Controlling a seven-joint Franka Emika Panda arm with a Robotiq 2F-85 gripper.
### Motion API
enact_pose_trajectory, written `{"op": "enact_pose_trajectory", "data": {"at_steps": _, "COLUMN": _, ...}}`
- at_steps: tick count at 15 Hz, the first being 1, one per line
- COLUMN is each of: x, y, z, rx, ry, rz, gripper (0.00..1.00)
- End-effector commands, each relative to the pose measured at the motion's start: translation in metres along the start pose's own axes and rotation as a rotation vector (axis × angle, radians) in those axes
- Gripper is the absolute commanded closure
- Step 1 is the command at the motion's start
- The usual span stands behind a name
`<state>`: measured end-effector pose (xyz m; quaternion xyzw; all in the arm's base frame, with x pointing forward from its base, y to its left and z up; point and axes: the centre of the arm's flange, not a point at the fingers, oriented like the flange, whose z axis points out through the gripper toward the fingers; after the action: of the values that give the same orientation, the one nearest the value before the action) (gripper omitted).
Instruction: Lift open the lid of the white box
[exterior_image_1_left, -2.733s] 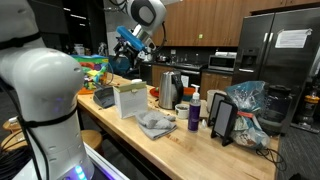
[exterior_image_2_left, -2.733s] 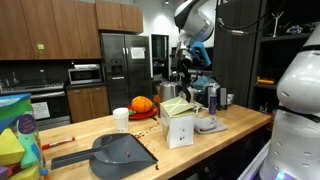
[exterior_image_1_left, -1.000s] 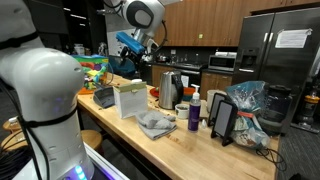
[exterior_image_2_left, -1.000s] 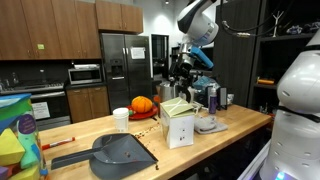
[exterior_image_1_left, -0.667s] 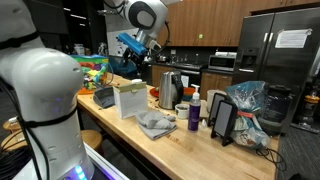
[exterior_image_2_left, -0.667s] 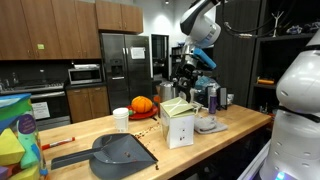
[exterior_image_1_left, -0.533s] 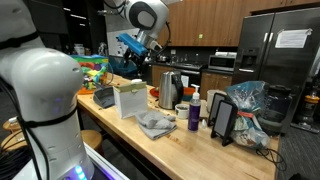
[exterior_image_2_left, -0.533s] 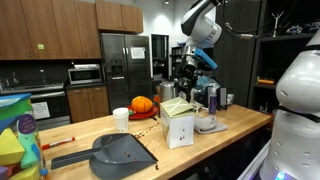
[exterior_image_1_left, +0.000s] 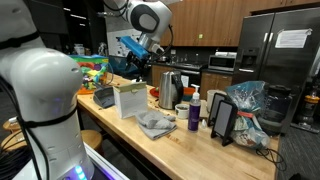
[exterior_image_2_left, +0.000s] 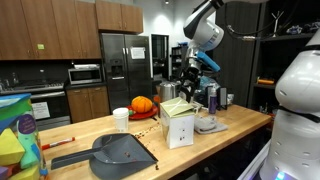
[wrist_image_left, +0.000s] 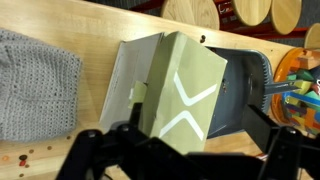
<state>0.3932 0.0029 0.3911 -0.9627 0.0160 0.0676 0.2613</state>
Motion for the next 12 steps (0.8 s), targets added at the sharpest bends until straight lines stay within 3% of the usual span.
{"op": "enact_pose_trajectory", "data": {"at_steps": 1, "x": 0.002, "y": 0.012, "z": 0.002, "rx": 0.017, "ry": -0.007, "rz": 0.000, "gripper": 0.00}}
{"op": "enact_pose_trajectory", "data": {"at_steps": 12, "x": 0.027, "y": 0.033, "z": 0.030, "rx": 0.096, "ry": -0.033, "rz": -0.012, "gripper": 0.00}}
